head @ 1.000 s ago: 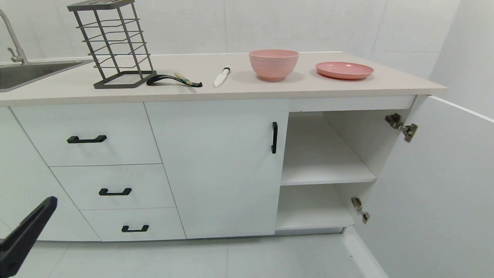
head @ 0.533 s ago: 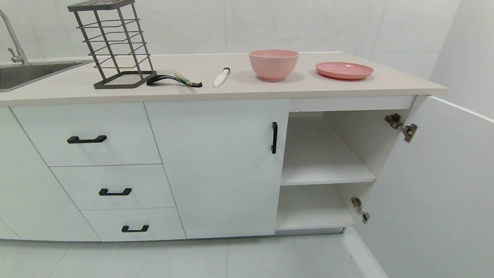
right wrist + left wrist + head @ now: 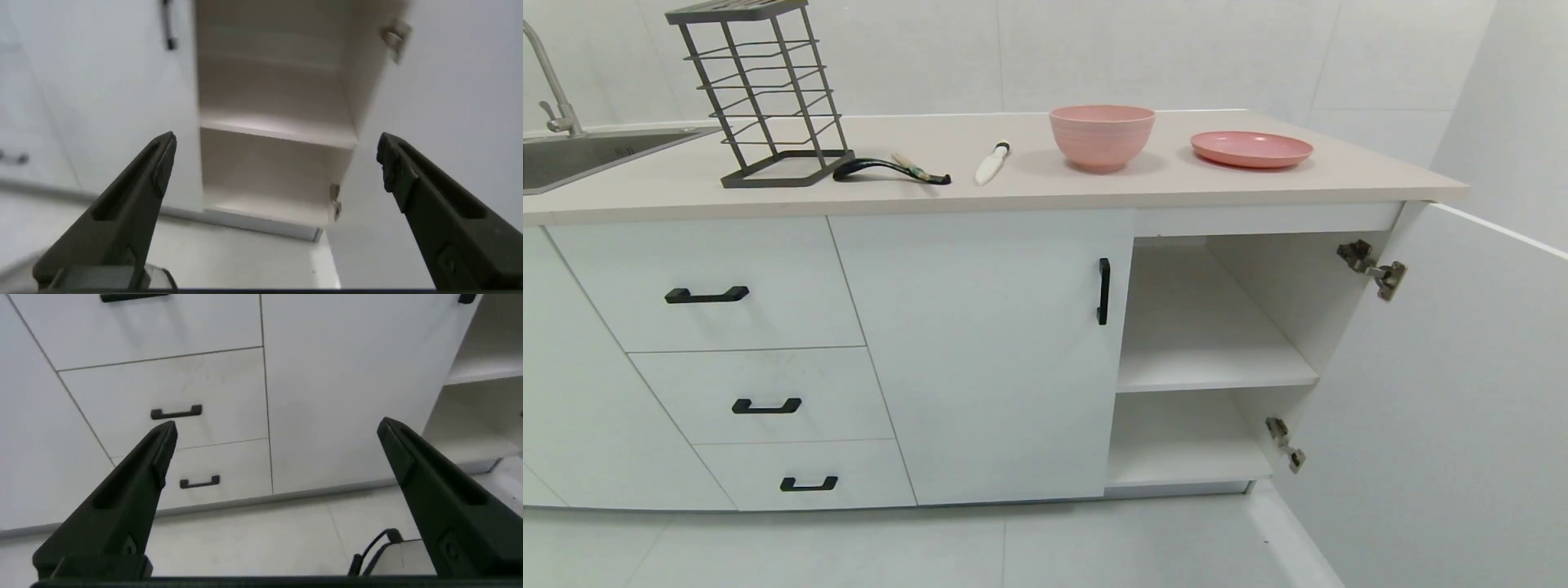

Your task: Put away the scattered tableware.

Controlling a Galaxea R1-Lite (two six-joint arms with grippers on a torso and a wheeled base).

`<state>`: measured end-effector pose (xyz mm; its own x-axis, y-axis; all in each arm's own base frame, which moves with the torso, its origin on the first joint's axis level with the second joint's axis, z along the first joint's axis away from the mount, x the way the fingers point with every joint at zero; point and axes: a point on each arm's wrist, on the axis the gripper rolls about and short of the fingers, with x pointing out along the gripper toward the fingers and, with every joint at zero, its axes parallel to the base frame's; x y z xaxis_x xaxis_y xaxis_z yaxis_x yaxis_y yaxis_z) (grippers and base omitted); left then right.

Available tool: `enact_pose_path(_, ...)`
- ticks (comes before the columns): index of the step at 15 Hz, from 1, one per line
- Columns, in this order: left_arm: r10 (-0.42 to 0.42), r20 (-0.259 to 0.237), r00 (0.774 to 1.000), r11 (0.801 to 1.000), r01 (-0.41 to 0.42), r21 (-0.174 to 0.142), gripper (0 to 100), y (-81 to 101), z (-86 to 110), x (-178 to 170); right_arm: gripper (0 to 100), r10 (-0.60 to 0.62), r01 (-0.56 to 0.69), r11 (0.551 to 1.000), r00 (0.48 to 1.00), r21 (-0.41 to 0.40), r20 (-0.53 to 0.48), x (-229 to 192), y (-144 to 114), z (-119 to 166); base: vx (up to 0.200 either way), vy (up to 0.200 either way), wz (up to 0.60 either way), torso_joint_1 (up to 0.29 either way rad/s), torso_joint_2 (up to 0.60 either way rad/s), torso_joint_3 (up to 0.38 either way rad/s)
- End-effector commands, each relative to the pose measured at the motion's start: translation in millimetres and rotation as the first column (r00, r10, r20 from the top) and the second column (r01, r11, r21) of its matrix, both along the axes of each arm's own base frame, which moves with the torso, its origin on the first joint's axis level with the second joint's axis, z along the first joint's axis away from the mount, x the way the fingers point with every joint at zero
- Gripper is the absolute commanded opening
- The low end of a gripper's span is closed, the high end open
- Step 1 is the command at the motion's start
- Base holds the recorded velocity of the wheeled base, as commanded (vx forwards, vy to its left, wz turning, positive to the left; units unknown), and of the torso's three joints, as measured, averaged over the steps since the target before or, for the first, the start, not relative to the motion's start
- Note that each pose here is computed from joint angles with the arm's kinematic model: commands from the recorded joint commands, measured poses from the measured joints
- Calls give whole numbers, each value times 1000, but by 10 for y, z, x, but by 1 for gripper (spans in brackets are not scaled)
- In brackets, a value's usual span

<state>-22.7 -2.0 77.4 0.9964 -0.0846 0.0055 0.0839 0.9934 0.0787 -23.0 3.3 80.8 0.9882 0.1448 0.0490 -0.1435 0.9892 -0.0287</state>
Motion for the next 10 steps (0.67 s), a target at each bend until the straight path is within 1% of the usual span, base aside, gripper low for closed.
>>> enact_pose_path(1,22,1,1000,1000,-22,-17,100,5,-11,-2,100,-81,82,996,996,32,-33,4,-19,-27,0,0,0,0,0,0)
enact_pose_path(2,20,-4,1000,999,-20,-32,100,5,-14,-2,100,-124,126,992,990,22,-74,2,-28,-66,0,0,0,0,0,0)
enact_pose_path(3,18,-6,1000,999,-19,-40,100,4,-16,-2,100,-119,121,992,991,21,-65,4,-27,-57,0,0,0,0,0,0)
enact_pose_path(4,17,-9,1000,998,-17,-64,100,4,-17,-2,100,-118,119,993,991,22,-59,3,-27,-53,0,0,0,0,0,0)
enact_pose_path(10,27,-10,1000,997,-28,-67,100,6,-17,-2,100,-117,119,992,991,30,-60,3,-27,-53,0,0,0,0,0,0)
